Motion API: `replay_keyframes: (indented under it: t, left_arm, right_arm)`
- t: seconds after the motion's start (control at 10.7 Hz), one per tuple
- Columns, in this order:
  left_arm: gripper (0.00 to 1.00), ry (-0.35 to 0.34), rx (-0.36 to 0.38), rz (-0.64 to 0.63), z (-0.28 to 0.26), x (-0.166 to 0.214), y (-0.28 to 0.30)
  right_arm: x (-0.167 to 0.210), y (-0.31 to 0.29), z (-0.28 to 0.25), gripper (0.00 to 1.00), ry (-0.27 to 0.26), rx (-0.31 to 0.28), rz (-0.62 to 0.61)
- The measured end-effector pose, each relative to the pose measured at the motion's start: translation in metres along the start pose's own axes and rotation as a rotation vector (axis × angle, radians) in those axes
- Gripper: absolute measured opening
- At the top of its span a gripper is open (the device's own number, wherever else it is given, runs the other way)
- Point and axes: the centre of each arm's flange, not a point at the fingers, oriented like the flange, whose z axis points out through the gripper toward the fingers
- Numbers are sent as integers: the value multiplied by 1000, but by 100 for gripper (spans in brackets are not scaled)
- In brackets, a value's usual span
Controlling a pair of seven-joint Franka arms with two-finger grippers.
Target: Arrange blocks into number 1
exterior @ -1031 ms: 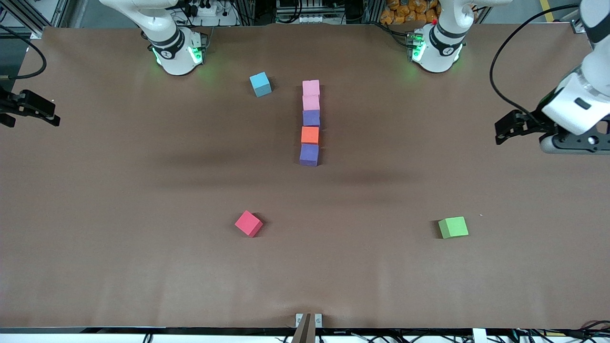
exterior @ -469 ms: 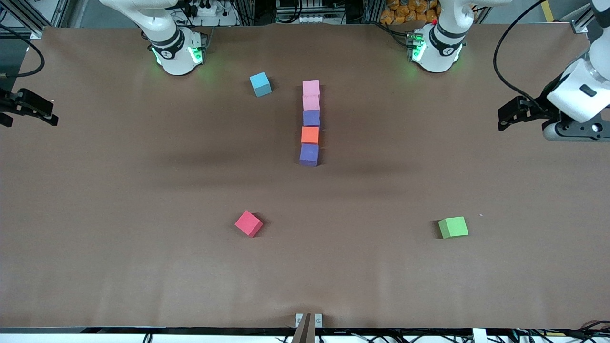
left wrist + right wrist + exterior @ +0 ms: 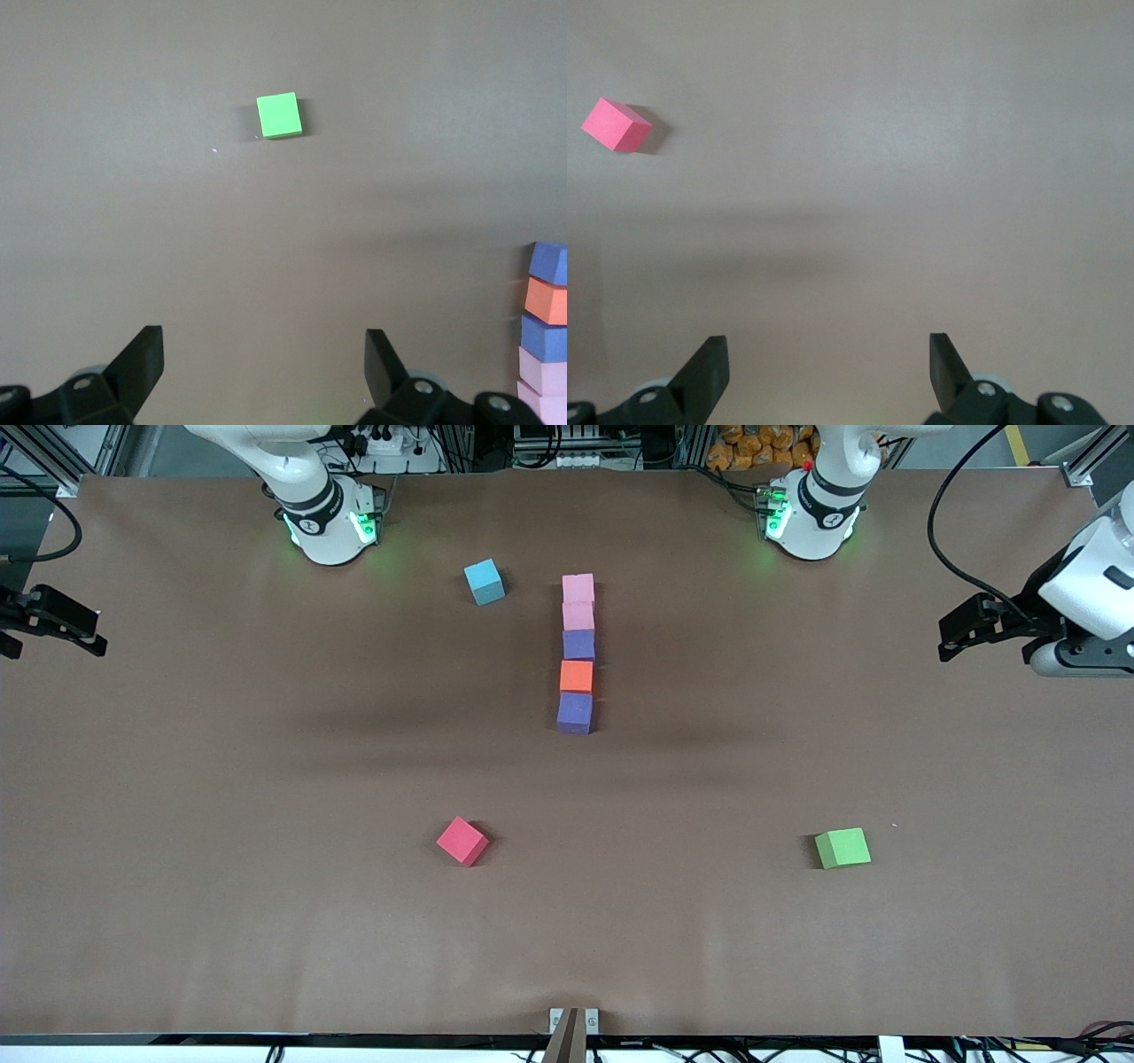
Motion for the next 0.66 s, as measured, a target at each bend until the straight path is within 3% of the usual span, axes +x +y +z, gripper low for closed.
replay_keyframes:
  t: [0.66]
  left_arm:
    - [100, 12, -1, 1, -6, -1, 0]
  right_arm:
    - [0, -2, 0, 100, -1, 0, -5]
